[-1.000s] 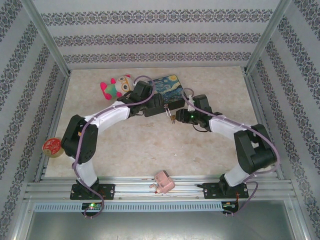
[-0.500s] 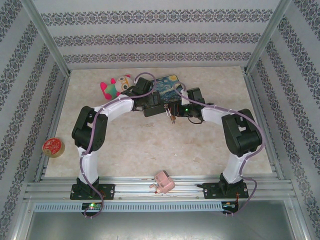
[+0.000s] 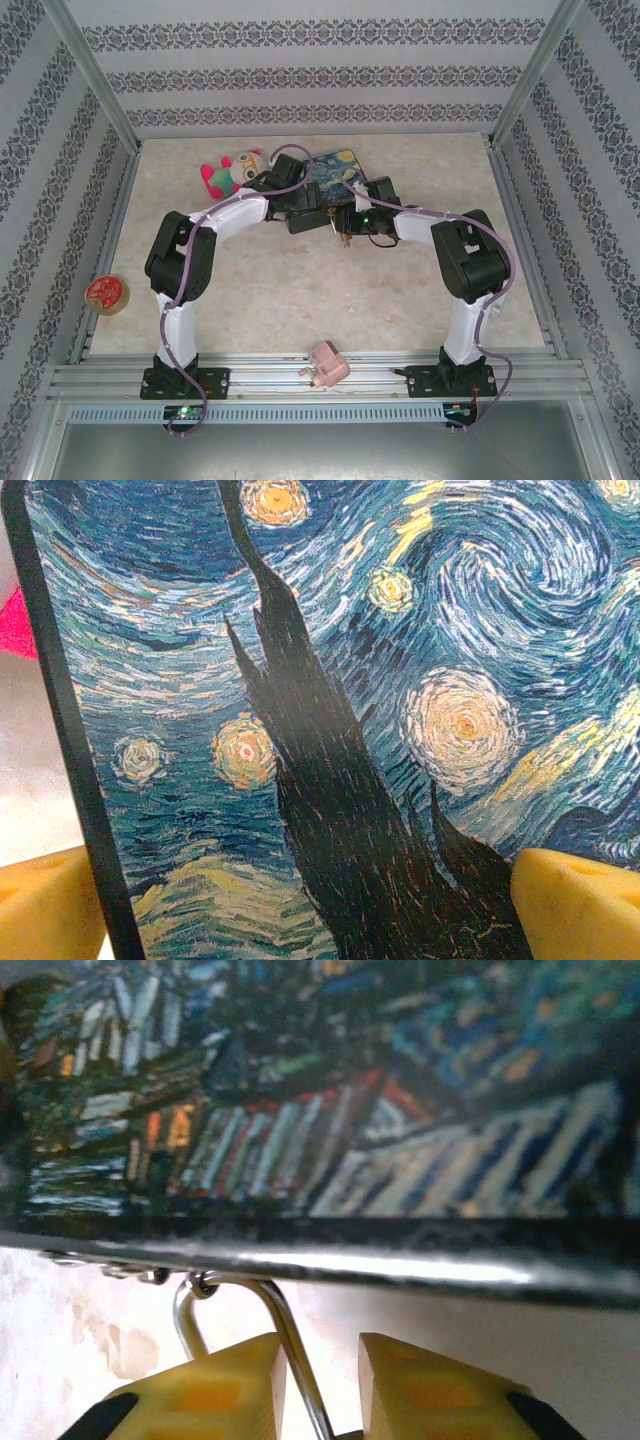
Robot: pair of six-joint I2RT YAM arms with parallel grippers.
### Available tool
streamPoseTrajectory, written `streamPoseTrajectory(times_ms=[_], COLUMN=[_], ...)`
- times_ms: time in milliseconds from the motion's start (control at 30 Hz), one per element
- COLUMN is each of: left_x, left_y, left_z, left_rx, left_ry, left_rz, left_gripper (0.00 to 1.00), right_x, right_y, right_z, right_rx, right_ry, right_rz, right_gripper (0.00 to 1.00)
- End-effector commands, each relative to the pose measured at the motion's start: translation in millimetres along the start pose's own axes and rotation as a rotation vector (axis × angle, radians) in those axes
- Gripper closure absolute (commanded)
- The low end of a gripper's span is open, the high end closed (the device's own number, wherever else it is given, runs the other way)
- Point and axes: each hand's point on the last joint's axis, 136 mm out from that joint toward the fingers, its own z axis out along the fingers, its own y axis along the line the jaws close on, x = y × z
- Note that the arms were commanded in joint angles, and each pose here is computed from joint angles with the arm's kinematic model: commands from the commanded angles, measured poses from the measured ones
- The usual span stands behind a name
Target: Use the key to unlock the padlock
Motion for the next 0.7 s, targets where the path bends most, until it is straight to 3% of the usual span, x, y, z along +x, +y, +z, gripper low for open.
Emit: streamPoseTrajectory(times_ms=[0,233,400,667], left_x=[19.3,30.2,44.3,65.4], left_y=[9.9,14.1,23.6,36.3], left_z=[13.5,18.3,20.4,13.6], left_rx=[-0.038,-0.041,-0.071,-0.085], left_ry=[0.064,0.086,0.117,0.135], left_rz=[0.004,-0.017,-0.032,-0.107], left_gripper=[0.01,0.01,0.01,0.01], right_x=[-11.9,-17.8,-19.4,-21.1], right_y=[4.7,3.4,2.0,-4.9], right_z=[5.9,4.7,-2.7,0.7], right_rx=[-0.010,0.001,0.008,-0.031], right_ry=[-0.033,-0.080,-0.160,-0.335], right_rz=[-0.009,0.075,0.216,0.602], right_gripper=[0.76,1.00,1.00,1.00])
